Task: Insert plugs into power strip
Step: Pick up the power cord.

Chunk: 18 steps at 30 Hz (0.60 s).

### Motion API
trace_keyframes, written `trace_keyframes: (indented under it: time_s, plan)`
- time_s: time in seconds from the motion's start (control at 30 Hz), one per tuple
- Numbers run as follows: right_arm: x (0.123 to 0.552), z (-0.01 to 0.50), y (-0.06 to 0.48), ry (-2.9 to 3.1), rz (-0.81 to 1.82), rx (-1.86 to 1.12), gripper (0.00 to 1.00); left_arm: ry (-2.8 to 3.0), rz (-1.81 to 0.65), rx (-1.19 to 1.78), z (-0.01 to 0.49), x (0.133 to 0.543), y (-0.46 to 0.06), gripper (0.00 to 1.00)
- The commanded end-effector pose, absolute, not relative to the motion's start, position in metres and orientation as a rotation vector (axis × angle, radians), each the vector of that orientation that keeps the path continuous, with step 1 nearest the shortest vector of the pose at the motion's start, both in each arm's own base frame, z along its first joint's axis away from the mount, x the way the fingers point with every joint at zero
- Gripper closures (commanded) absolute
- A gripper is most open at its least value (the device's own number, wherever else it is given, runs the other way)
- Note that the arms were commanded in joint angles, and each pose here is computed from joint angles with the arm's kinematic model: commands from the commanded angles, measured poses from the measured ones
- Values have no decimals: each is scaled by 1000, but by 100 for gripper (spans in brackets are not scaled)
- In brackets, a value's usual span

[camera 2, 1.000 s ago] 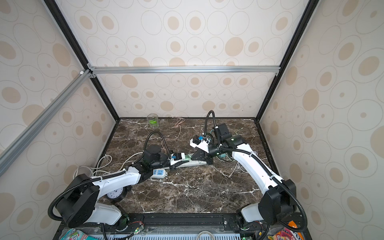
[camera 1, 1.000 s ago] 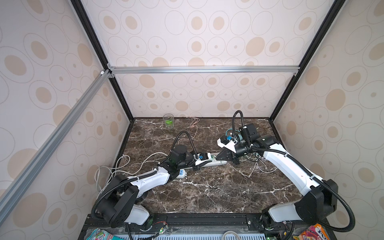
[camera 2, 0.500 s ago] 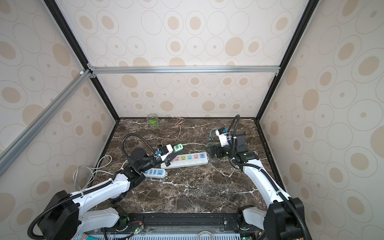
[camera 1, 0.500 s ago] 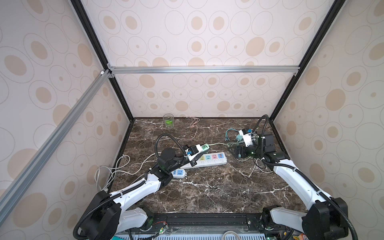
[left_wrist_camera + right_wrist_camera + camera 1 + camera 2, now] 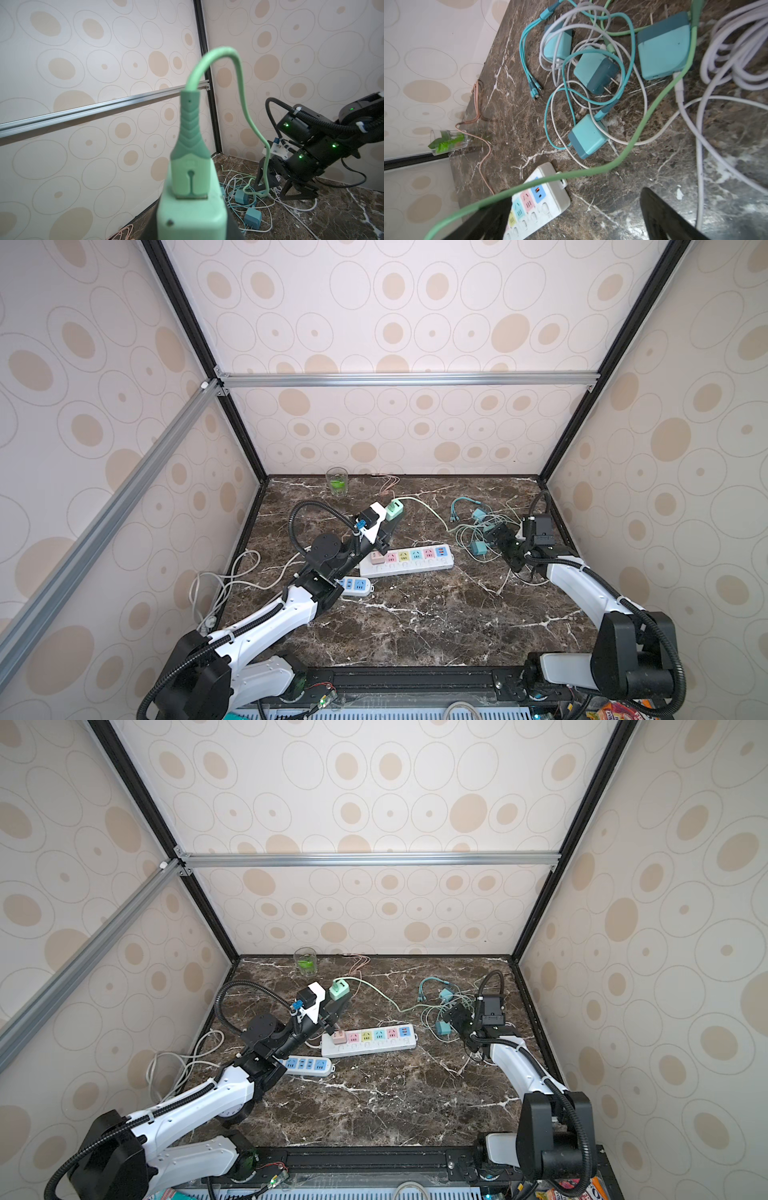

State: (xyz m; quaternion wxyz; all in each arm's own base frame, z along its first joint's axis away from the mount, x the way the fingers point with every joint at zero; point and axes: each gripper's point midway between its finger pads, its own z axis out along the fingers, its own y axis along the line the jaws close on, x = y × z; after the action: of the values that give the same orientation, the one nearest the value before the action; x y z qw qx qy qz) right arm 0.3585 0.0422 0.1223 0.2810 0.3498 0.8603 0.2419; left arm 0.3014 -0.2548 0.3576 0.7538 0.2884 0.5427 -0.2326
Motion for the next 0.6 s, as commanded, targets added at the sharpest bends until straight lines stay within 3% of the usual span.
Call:
trace_keyframes:
  time_s: [0.0,0.17,0.37,0.57]
  plan:
    - [364,140,41,2239,697,989,2,1171,-478,513,389,310,-239,100]
    - [351,148,71,2302,907,756,5,1231,-445,406,394,327,-228,100]
    - [317,152,85,2351,925,488,4,1304,-390,297,387,347,-217,100]
    - [342,147,65,2200,1028,846,2,1299,-433,224,385,343,-209,100]
